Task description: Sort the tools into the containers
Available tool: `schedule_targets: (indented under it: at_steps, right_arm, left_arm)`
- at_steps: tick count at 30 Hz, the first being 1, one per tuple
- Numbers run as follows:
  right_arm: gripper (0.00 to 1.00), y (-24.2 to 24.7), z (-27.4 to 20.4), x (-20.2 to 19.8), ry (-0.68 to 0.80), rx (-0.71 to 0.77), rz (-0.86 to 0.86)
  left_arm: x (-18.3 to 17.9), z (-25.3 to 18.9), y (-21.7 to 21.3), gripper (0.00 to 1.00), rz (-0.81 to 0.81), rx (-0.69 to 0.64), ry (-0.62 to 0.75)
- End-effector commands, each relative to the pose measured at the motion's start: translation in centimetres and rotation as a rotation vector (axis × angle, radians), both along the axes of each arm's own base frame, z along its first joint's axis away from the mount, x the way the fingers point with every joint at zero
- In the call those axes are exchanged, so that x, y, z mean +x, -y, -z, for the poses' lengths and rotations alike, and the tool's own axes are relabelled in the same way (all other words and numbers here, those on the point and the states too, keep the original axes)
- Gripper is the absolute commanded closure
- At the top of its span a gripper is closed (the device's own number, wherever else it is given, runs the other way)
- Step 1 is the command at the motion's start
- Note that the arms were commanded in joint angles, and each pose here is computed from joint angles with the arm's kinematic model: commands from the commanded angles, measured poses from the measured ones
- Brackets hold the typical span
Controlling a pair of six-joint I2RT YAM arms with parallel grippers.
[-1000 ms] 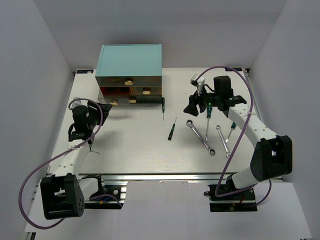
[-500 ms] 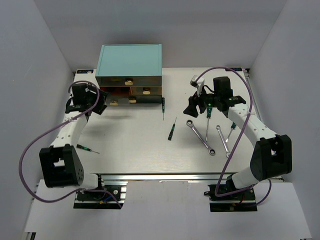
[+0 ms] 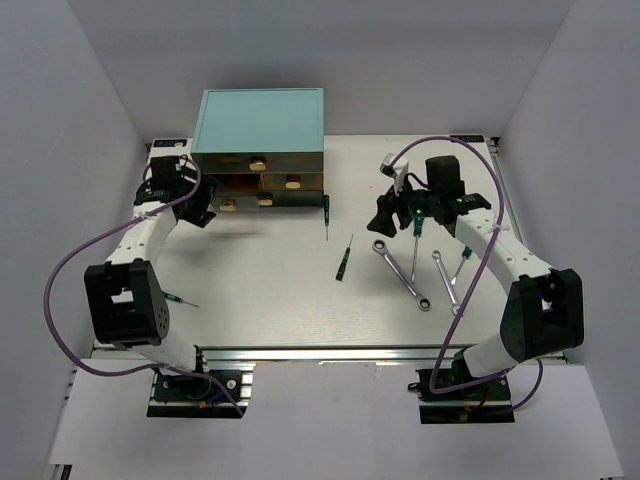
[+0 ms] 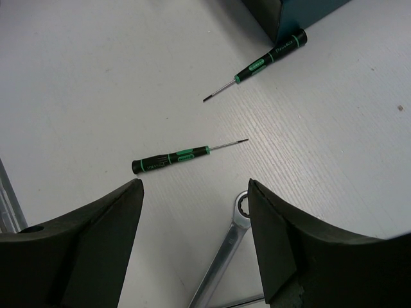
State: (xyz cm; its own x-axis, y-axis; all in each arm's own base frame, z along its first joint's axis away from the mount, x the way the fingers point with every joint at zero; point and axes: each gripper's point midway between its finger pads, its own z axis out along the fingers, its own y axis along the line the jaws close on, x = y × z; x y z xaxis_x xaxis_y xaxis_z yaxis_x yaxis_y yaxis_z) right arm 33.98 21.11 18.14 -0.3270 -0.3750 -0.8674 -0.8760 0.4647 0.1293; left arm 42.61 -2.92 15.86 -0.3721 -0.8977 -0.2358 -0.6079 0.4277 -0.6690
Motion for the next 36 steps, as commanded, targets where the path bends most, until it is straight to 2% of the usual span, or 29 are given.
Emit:
schedule_targets:
  at_steps: [1,7,11,18,27,34,36]
  right_arm:
    - [0.28,0.1,-0.9,0.3,0.026,0.013,0.007]
    - [0.28,0.1,-0.8,0.2,0.02,0.019,0.01]
    - [0.28,0.1,-0.8,0.2,0.019,0.019,0.01]
    - [0.28,0.1,-0.7,0.3,0.022,0.016,0.012]
    - [0.28,0.1,-0.4,0.5,0.014,0.014,0.015]
    - [0.28,-0.1,-0.7,0.7,0.012,0.018,0.012]
    - [0.28,-0.1,-0.7,0.7,0.009,0.02,0.011]
  left_arm:
    - [-0.1,0.1,0.3,0.18,0.0,0.007,-0.03]
    - [-1.3,1.9,0.4,0.25,-0.008,0.027,-0.074]
    - [-1.7,2.1,0.4,0.38,-0.009,0.027,-0.075]
    - [-4.2,1.2,0.2,0.53,-0.026,0.039,-0.064]
    - [-9.1,2.1,0.9,0.54,-0.019,0.013,-0.08]
    - [-10.0,1.8,1.3,0.55,-0.017,-0.004,-0.064]
    - [-10.1,1.7,1.1,0.51,-0.02,0.0,-0.058]
